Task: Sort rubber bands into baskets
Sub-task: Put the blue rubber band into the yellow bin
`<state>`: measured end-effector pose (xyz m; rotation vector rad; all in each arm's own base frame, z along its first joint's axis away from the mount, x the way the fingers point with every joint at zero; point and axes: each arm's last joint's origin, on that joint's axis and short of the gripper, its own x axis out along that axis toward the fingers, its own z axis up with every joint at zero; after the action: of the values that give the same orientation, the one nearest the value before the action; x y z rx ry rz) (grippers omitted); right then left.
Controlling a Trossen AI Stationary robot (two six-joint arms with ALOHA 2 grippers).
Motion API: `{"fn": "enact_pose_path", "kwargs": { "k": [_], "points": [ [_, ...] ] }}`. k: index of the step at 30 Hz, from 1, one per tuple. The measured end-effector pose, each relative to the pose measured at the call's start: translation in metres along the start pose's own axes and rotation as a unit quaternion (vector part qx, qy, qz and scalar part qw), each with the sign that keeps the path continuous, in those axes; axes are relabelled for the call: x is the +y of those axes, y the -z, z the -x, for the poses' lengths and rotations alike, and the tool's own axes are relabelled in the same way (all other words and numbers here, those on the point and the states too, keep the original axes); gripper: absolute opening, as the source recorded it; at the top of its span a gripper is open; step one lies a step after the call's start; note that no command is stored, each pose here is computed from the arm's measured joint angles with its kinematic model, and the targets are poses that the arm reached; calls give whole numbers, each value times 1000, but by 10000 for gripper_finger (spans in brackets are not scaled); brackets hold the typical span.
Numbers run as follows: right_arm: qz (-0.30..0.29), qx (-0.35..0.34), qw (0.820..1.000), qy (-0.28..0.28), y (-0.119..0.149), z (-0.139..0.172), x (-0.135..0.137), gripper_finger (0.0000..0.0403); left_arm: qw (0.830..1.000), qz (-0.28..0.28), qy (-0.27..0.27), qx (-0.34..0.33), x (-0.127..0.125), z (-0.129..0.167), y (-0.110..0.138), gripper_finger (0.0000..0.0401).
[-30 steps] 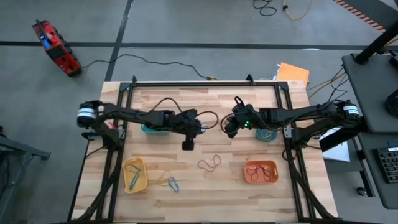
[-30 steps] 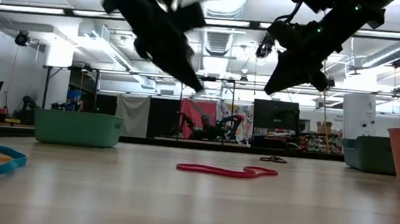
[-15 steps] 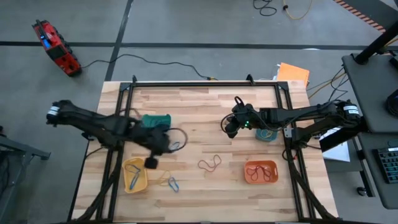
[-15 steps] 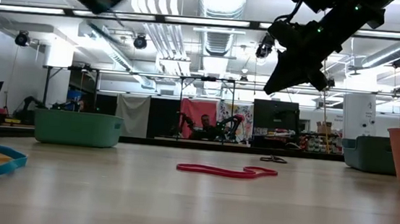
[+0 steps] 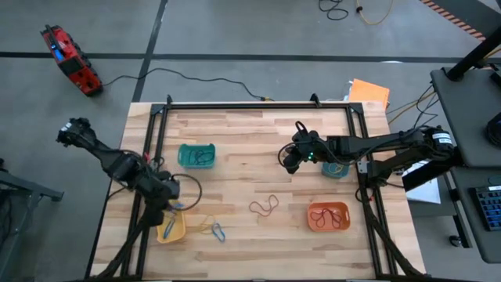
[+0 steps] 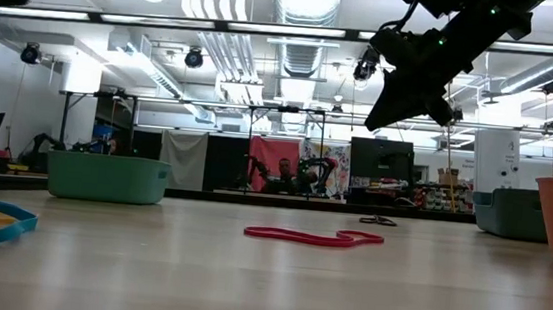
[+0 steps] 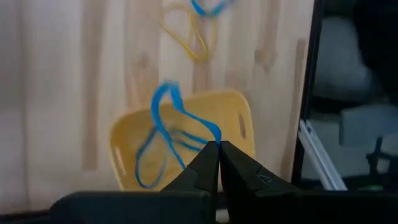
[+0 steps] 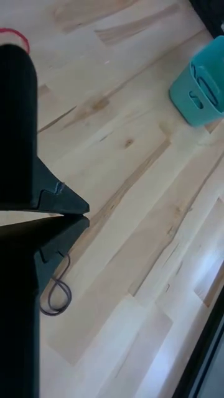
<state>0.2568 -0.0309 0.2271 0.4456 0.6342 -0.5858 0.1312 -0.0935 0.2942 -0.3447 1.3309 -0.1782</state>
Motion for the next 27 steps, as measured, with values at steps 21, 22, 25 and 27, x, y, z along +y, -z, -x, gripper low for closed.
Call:
{"fn": "enact_pose_path", "kwargs": {
  "k": [21,22,25,27],
  "points": [
    [-4,0,1000,0,0,0,0,9,992,71,-19,101,6,-71,24,0],
    [-4,0,1000,0,0,0,0,9,991,81,-22,102,7,-72,24,0],
    [-3,0,1000,0,0,0,0,9,989,100,-31,106,10,-75,26,5],
    [-3,0,1000,0,0,0,0,9,988,105,-31,106,10,-76,26,14]
  ]
}}
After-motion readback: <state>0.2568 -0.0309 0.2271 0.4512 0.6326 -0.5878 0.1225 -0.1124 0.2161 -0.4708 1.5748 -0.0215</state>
